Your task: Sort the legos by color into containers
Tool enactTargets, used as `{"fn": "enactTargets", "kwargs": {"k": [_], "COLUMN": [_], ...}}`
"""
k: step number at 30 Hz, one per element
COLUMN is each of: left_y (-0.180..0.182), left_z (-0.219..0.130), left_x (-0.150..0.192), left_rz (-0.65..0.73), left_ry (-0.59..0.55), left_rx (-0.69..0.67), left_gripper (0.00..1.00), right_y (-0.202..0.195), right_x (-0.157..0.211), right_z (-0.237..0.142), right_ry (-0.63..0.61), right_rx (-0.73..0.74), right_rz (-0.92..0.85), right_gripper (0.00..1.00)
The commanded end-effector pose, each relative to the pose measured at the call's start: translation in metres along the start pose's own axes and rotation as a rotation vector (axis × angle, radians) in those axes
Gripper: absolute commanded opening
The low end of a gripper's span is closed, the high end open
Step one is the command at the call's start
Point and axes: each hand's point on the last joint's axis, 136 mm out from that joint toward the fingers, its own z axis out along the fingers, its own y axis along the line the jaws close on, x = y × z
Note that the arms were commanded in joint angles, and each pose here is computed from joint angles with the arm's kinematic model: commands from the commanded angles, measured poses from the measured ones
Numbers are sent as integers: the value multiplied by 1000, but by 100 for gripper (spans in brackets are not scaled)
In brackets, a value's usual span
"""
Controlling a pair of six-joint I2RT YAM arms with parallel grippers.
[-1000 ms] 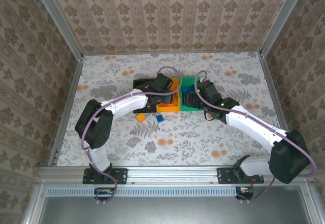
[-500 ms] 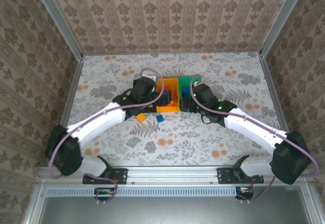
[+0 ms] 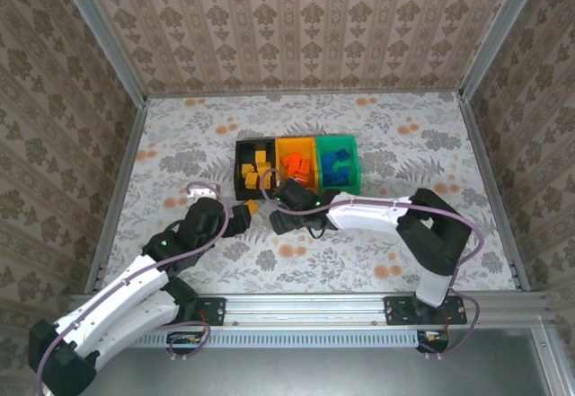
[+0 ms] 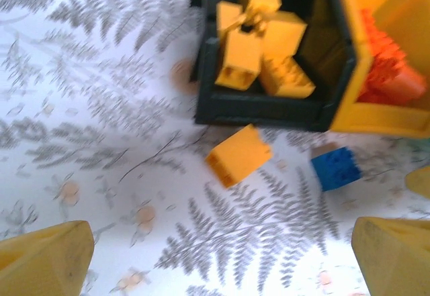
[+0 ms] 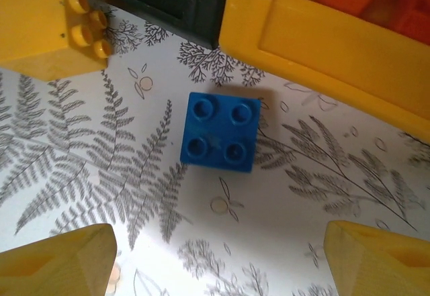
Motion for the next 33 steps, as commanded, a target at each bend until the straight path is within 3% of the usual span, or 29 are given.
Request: {"fn": "enactTargets", "kwargs": {"k": [1, 12, 18, 26, 33], "left_y": [23, 39, 40, 34, 29], "left_z": [0, -1, -2, -1, 2], "left_x": [15, 25, 26, 20, 17], "left_rz": [-58, -97, -106, -112, -103], "left_ry": [10, 16, 17, 8, 15], "left_rx": [-69, -97, -95, -65, -51], "left_gripper": [100, 100, 100, 100, 100], "right_y": [-4, -10, -6, 12, 5], "right_x": [-17, -21, -20, -22, -29], "right_z": [9, 50, 51, 16, -48], "right_ry": [-40, 0, 9, -50, -149], "right_rx": [68, 143, 126, -39, -123], "right_rz": [-12, -34, -43, -15, 23], "right_gripper": [82, 67, 48, 32, 29]}}
